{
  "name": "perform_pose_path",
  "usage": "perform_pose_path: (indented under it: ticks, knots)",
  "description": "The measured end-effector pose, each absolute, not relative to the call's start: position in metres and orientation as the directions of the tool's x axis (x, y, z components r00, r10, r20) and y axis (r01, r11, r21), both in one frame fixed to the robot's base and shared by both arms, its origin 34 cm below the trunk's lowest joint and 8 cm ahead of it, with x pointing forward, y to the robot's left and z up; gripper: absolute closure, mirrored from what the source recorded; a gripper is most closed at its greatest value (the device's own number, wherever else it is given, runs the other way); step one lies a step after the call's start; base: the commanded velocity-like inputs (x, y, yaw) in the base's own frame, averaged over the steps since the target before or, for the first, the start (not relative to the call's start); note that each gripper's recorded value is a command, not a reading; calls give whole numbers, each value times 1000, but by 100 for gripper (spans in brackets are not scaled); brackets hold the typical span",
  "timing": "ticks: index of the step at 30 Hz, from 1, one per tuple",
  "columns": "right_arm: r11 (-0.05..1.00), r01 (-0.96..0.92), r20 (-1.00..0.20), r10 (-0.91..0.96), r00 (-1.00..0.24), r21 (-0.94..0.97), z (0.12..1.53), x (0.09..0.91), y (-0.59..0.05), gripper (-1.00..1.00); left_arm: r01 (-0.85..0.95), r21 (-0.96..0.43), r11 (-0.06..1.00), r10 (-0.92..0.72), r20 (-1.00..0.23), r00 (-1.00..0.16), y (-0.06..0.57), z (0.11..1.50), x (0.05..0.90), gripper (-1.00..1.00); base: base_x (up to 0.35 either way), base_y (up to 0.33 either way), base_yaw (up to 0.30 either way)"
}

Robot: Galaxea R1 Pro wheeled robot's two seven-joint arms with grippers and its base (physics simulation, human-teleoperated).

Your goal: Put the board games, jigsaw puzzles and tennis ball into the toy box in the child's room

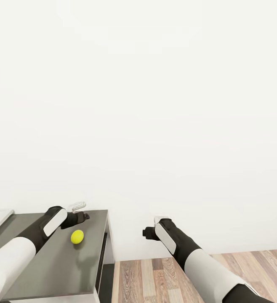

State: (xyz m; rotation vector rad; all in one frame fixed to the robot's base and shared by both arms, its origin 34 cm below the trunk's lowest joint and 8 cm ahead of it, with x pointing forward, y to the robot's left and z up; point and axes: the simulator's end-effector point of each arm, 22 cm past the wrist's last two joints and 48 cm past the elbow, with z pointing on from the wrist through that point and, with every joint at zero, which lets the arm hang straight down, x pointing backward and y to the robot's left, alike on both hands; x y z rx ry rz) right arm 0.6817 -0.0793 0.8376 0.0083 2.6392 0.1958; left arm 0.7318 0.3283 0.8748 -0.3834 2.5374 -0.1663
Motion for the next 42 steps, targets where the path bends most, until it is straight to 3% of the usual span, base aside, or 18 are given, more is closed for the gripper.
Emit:
perform_pose_path:
  ticks: [42]
  knots:
    - [989,-30,-473,41,-880,142,788,690,-78,-100,-278,-142,950,-310,-513,-800,343,822,736,-100,0,0,0]
